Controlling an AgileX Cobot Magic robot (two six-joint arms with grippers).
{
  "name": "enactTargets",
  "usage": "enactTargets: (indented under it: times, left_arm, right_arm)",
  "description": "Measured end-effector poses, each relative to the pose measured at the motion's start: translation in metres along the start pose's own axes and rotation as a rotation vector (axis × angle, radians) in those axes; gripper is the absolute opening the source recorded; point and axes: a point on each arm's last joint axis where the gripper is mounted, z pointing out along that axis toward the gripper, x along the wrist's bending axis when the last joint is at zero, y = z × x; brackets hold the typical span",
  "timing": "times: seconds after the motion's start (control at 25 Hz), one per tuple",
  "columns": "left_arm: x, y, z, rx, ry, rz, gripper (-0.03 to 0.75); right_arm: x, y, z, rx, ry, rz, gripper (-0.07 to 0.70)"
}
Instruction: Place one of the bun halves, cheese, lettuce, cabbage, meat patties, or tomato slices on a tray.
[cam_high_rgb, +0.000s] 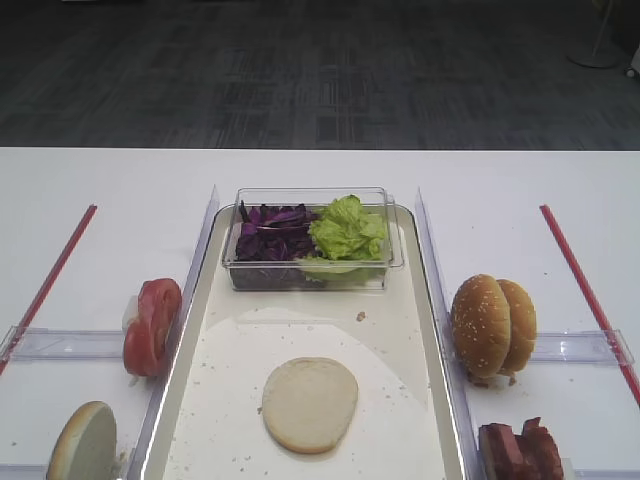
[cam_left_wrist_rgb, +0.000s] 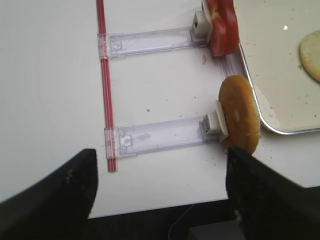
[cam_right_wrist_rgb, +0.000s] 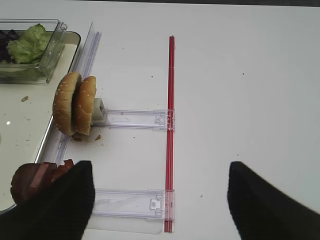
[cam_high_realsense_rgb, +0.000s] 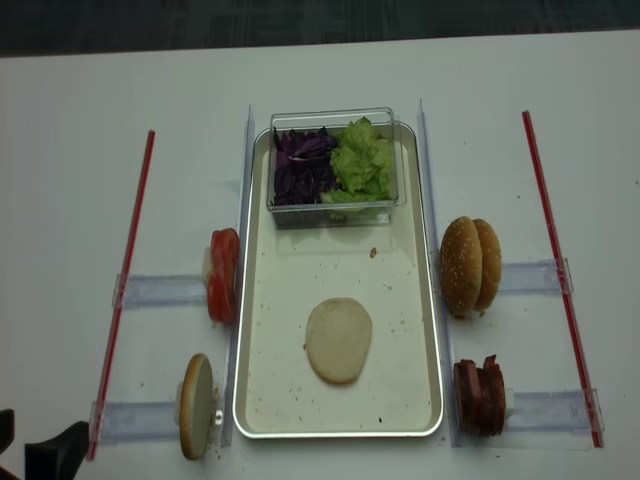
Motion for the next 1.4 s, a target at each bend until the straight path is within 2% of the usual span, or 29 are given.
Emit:
enactTargets:
  times: [0.88, 1.0, 1.24, 1.4]
  left_arm:
    - [0.0, 0.0, 0.0, -0.007, -0.002, -0.001, 0.493]
    - [-0.001, -0.004, -0.005, -0.051, -0.001, 0.002, 0.493]
    - [-0.002, -0.02, -0.021, -0.207, 0.0, 0.012, 0.493]
    - [-0.003, -0.026, -0.025, -0.258, -0.001, 0.015, 0.493]
  right_arm:
    - [0.0, 0.0, 0.0, 0.0, 0.0, -0.002, 0.571]
    - [0.0, 0.0, 0.0, 0.0, 0.0, -0.002, 0.571]
    - [0.0, 0.0, 0.0, 0.0, 0.0, -0.002, 0.571]
    - [0.0, 0.0, 0.0, 0.0, 0.0, -0.002, 0.571]
